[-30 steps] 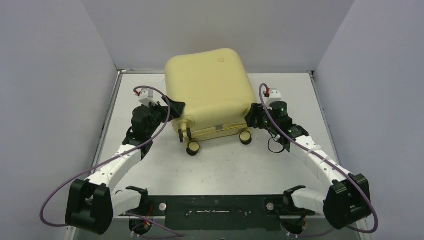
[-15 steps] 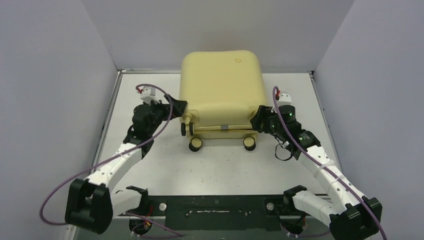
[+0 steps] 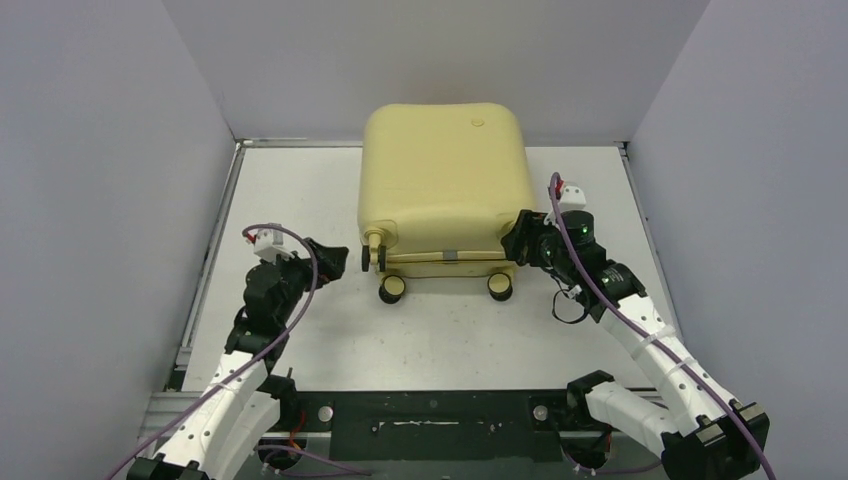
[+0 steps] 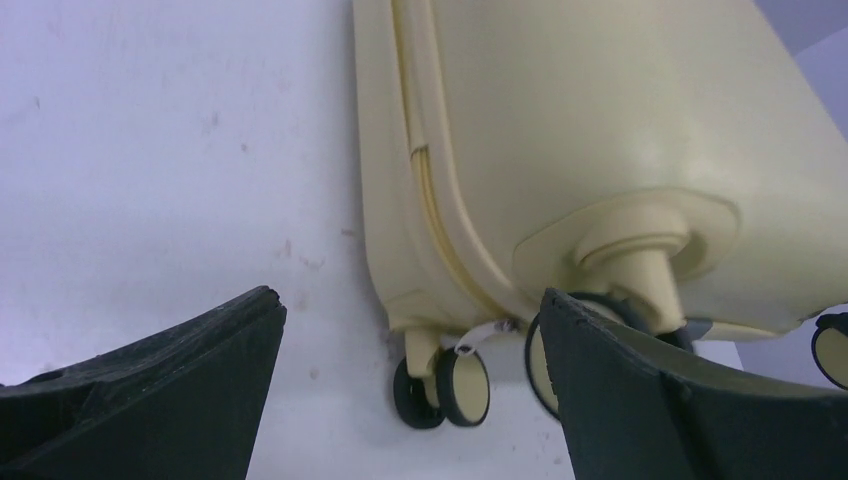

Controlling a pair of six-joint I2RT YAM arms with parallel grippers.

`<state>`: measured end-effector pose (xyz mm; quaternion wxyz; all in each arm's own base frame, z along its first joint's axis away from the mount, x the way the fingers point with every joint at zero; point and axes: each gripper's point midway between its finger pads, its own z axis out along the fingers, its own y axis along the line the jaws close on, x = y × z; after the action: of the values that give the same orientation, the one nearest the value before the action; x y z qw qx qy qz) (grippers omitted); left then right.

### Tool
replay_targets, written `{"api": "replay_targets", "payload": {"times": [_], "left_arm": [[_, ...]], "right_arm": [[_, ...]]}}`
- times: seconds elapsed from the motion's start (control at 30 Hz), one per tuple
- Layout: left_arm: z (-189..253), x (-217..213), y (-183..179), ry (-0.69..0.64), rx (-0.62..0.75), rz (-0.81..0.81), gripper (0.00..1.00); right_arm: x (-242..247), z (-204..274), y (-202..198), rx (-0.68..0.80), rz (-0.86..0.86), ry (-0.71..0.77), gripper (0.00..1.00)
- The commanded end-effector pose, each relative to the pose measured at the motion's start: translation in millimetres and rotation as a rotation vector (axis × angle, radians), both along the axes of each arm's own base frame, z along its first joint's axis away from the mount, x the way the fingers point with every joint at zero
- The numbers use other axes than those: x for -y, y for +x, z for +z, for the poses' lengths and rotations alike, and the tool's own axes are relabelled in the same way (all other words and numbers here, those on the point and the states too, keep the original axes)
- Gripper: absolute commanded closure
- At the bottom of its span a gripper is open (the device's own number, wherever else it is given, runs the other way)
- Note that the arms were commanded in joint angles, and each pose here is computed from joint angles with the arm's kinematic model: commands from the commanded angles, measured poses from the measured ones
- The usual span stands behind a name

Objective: Pack the luggage
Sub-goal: Zip the luggage at the center of the board.

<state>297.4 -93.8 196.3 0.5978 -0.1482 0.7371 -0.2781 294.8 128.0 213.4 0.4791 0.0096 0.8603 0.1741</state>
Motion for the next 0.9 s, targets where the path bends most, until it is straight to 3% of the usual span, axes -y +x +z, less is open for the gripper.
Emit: {"api": "replay_targets", "payload": {"times": [0.0,0.23,0.47,0.6,0.87], "left_arm": [[-39,17,-23,-0.116,-0.175,-0.051,0.03],[-40,29,-32,-0.02,-0.109,-0.017,0.03],[-71,57,-43,0.066,0.016,-0.125,0.24],[-65,75,-45,0.077,0.143,-0.205,0.24],[-34,88,-20,0.227,0.334,-0.225,0.27]], "right_arm": [[12,40,15,0.179,-0.097,0.072,1.0],[15,34,14,0.178,-0.116,0.073,1.0],[10,23,13,0.17,-0.105,0.072,1.0],[3,23,10,0.174,-0.083,0.083,1.0],[-4,25,6,0.185,-0.056,0.089,1.0]]}}
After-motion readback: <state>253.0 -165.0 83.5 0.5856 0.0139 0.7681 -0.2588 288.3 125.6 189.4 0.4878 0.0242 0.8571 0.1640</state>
